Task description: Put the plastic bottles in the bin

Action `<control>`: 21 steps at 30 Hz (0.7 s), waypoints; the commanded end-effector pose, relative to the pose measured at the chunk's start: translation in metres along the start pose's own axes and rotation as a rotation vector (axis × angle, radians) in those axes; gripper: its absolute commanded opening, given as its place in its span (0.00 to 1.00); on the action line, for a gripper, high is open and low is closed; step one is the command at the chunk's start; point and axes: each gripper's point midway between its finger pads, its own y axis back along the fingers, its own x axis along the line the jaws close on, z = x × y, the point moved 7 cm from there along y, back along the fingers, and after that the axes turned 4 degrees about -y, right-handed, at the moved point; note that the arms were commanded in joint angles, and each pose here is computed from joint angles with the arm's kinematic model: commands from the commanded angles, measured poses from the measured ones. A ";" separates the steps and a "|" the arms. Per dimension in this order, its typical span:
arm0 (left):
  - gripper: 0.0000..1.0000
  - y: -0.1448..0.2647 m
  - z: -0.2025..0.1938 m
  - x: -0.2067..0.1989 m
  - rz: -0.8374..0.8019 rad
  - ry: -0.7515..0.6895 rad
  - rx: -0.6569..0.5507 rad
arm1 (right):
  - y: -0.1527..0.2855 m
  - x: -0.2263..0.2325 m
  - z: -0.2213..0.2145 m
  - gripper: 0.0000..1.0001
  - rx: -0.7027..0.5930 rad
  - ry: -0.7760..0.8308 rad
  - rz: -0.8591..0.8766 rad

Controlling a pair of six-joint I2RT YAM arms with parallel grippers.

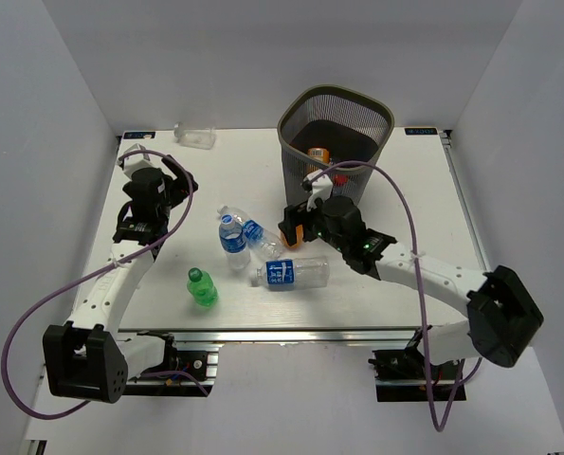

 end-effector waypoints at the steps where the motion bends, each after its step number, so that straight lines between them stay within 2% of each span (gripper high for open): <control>1: 0.98 0.005 0.002 0.005 0.026 -0.011 -0.016 | -0.011 -0.010 -0.010 0.89 0.011 -0.039 -0.114; 3: 0.98 0.006 0.002 0.005 0.027 -0.014 -0.017 | -0.023 -0.018 -0.020 0.89 0.014 -0.039 -0.179; 11: 0.98 0.008 0.001 0.009 0.052 -0.018 -0.020 | -0.071 -0.024 -0.034 0.90 0.022 -0.008 -0.250; 15: 0.98 0.009 0.002 0.009 0.048 -0.012 -0.024 | -0.082 -0.027 -0.035 0.88 -0.051 -0.004 -0.261; 16: 0.98 0.009 0.001 0.009 0.046 -0.014 -0.021 | -0.085 -0.027 -0.032 0.84 -0.086 -0.003 -0.255; 19: 0.98 0.009 0.000 0.009 0.046 -0.017 -0.021 | -0.093 -0.031 -0.040 0.78 -0.078 0.010 -0.286; 21: 0.98 0.008 -0.001 0.010 0.051 -0.016 -0.021 | -0.098 -0.032 -0.043 0.67 -0.078 0.010 -0.287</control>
